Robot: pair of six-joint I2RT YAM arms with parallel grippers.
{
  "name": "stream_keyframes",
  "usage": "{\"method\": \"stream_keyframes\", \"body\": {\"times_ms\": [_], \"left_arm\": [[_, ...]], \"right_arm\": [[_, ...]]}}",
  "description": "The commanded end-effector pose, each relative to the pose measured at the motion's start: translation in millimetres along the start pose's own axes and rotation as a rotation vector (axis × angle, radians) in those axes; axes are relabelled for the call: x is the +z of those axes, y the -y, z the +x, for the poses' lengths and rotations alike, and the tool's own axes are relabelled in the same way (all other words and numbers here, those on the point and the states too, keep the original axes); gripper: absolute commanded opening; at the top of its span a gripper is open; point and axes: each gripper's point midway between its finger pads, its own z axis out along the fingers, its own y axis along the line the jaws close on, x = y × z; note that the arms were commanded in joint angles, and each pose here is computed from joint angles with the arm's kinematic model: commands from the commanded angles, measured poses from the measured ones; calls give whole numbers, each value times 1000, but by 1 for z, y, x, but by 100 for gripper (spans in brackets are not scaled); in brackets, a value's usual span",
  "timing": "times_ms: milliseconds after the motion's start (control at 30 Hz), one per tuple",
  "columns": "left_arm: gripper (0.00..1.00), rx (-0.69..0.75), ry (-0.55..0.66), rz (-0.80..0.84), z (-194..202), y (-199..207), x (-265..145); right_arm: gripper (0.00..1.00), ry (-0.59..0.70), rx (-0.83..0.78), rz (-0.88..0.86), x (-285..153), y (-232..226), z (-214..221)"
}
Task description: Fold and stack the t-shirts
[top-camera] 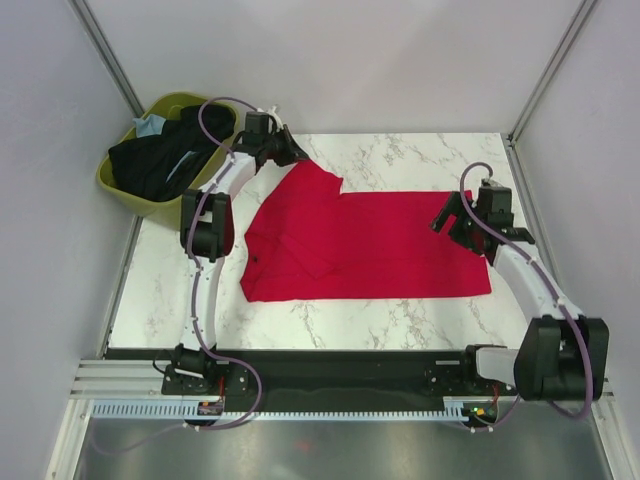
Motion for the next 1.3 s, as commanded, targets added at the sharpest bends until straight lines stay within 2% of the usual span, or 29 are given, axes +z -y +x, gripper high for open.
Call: {"method": "stream_keyframes", "body": {"times_ms": [0,33,133,233,367,400,533,567,633,667,767,833,867,933,1133,1267], "left_arm": [[2,68,40,79,-23,29,-22],[2,61,31,83,-20,29,-21],[2,44,9,88,-9,26,-23],[2,29,3,117,0,30,-28],[2,22,-8,141,9,33,-35],[2,26,-6,146,10,34,-37],[3,87,0,126,8,25,-32],[20,98,-1,120,7,22,-31],[44,131,14,102,0,18,-29],[60,141,26,86,-4,14,-29],[65,171,56,60,-19,8,-25],[65,192,84,67,-37,14,-25],[66,174,55,49,-29,2,-17],[66,184,68,53,-39,2,-15],[68,174,31,62,-25,-15,3],[70,126,3,70,-12,-26,17]], "right_arm": [[97,105,34,50,19,-6,-47],[97,131,12,50,22,-12,-67],[96,87,37,160,62,15,-82],[89,78,110,225,91,46,-102],[79,62,113,283,129,66,-119],[79,86,109,296,133,66,-133],[78,83,84,345,155,79,-143],[79,84,80,347,157,79,-146],[79,99,65,356,160,81,-155],[79,105,61,363,161,82,-158],[79,113,57,366,171,86,-167],[78,101,62,372,179,91,-167],[77,99,60,366,181,90,-167],[75,82,63,365,190,93,-162],[69,65,58,367,203,97,-158],[56,57,56,362,206,98,-155]]}}
